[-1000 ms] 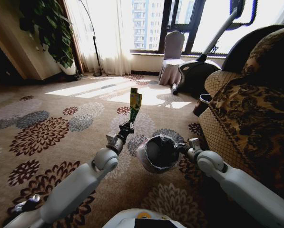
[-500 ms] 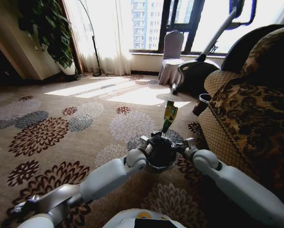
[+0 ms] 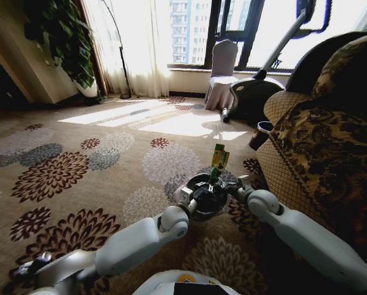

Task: Pick up the trash from the ground and place it into the trash bin.

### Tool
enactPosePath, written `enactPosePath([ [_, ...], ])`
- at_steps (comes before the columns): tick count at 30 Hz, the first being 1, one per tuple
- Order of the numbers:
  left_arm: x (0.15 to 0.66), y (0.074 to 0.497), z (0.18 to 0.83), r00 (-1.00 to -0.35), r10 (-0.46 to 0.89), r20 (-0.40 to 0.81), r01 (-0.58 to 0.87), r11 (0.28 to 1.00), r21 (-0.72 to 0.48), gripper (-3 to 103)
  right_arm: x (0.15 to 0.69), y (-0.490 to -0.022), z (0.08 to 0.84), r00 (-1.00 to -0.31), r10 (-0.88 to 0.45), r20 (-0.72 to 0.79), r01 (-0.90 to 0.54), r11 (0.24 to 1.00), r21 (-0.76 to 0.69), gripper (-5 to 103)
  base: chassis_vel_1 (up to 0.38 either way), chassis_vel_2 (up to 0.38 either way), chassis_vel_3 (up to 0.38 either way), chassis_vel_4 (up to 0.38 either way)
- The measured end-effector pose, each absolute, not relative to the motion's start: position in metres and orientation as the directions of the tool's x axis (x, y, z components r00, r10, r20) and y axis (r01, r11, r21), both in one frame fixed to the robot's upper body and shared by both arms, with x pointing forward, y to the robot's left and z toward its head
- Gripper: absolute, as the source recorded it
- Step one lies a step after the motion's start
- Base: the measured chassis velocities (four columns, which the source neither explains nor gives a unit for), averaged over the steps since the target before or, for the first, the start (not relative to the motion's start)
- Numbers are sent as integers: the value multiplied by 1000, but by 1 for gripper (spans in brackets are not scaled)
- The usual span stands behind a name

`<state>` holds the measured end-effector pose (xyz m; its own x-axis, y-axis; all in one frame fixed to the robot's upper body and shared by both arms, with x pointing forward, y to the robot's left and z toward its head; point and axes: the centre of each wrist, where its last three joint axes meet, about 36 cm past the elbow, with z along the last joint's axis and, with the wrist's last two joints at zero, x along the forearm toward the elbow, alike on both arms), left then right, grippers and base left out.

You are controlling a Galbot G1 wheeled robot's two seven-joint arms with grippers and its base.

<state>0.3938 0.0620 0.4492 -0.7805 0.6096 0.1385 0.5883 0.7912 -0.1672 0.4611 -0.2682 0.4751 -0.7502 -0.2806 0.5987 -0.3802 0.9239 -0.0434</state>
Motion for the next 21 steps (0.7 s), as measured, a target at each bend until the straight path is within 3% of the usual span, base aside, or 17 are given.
enactPosePath([
  [4, 394, 74, 448, -807, 570, 156, 558, 822, -114, 24, 466, -269, 479, -755, -278, 594, -378, 925, -47, 1, 0, 0, 0, 0],
  [6, 394, 75, 448, -809, 567, 157, 556, 824, -110, 24, 466, -269, 479, -755, -278, 594, -378, 925, -48, 1, 0, 0, 0, 0],
  [9, 390, 82, 450, -818, 551, 166, 546, 834, -77, 41, 466, -270, 480, -755, -277, 594, -378, 925, -49, 1, 0, 0, 0, 0],
  [10, 389, 84, 451, -818, 551, 168, 547, 834, -72, 41, 466, -271, 480, -755, -277, 594, -378, 924, -49, 1, 0, 0, 0, 0],
  [11, 388, 86, 451, -817, 553, 167, 550, 833, -67, 52, 466, -271, 480, -755, -278, 594, -378, 924, -49, 1, 0, 0, 0, 0],
  [13, 387, 89, 451, -812, 559, 168, 557, 828, -60, 52, 466, -271, 480, -755, -278, 594, -379, 924, -49, 1, 0, 0, 0, 0],
  [20, 378, 101, 451, -805, 570, 166, 571, 820, -47, 84, 464, -272, 485, -760, -284, 585, -380, 924, -45, 1, 0, 0, 0, 0],
  [21, 378, 101, 451, -805, 570, 166, 571, 820, -47, 84, 464, -272, 485, -760, -284, 585, -380, 924, -45, 1, 0, 0, 0, 0],
])
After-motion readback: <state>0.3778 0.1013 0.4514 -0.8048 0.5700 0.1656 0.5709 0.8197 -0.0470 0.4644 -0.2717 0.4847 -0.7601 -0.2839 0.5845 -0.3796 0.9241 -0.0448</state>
